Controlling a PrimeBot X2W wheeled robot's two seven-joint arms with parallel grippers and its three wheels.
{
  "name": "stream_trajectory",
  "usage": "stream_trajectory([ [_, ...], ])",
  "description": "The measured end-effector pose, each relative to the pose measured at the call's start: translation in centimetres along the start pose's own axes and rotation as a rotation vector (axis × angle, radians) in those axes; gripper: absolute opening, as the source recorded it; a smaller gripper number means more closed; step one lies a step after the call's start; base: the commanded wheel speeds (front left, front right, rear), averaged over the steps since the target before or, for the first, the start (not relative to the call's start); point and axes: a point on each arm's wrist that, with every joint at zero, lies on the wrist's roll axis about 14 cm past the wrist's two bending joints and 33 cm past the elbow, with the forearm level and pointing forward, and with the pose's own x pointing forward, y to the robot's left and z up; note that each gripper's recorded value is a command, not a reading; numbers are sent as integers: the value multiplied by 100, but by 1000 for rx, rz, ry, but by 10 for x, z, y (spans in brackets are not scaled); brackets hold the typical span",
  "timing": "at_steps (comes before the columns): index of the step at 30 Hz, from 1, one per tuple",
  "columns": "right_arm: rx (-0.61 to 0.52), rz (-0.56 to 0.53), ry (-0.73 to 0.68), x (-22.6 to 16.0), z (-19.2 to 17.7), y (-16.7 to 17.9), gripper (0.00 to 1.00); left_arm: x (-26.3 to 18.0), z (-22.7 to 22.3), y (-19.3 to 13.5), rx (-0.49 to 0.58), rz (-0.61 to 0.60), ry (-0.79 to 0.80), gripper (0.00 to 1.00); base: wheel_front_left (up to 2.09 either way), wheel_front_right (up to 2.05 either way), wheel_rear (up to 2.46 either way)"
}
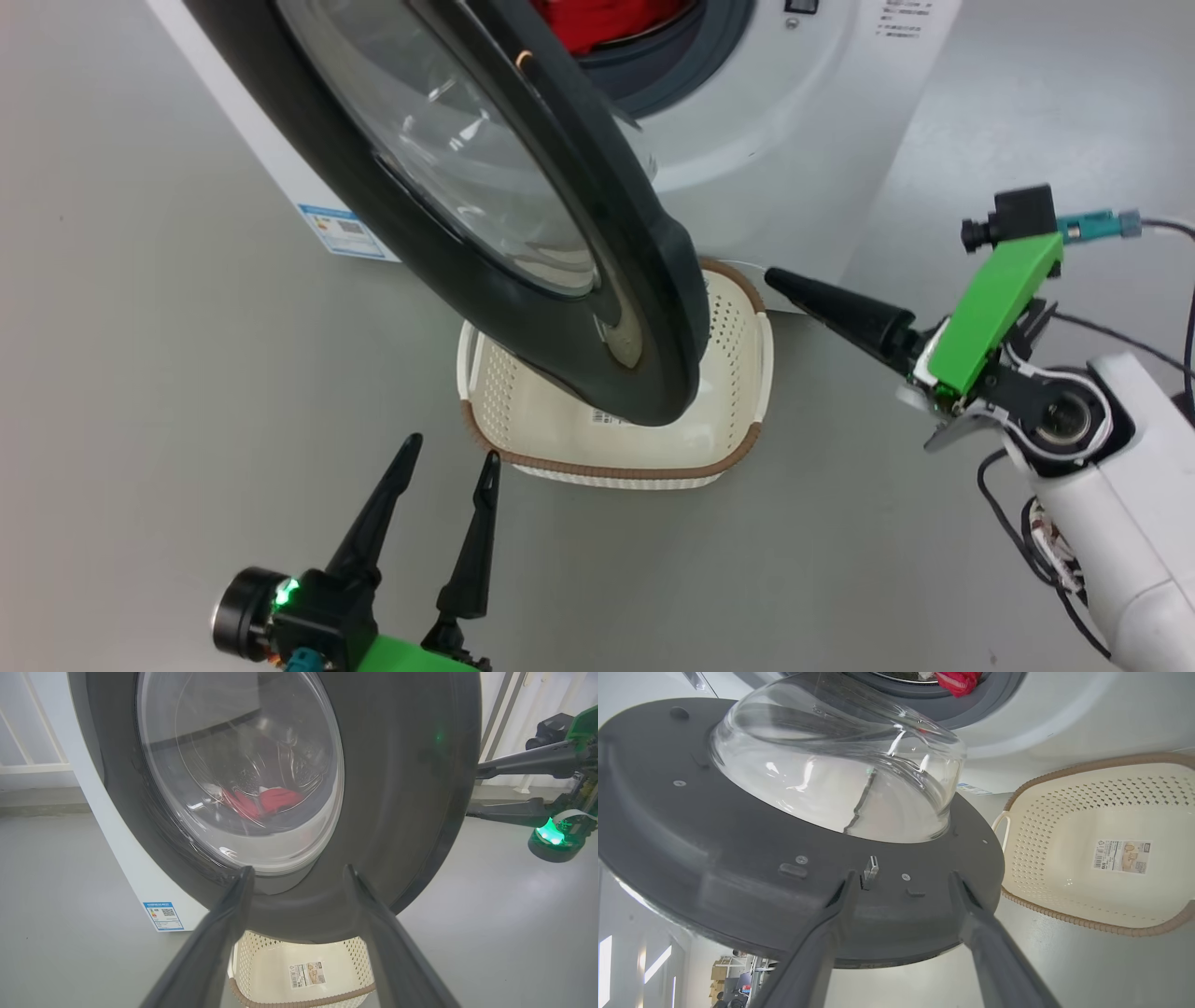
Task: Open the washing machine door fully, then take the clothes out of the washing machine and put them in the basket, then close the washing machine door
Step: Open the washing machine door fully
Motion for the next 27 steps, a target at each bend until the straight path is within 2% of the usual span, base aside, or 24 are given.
stream_trajectory([
  [21,95,-172,-194,-77,-32,-60,100,4,-1,-11,-13,-45,-5,100,0,0,0],
  [27,63,-252,-270,-103,-32,-79,100,-1,-3,-12,-16,-47,4,100,0,0,0],
])
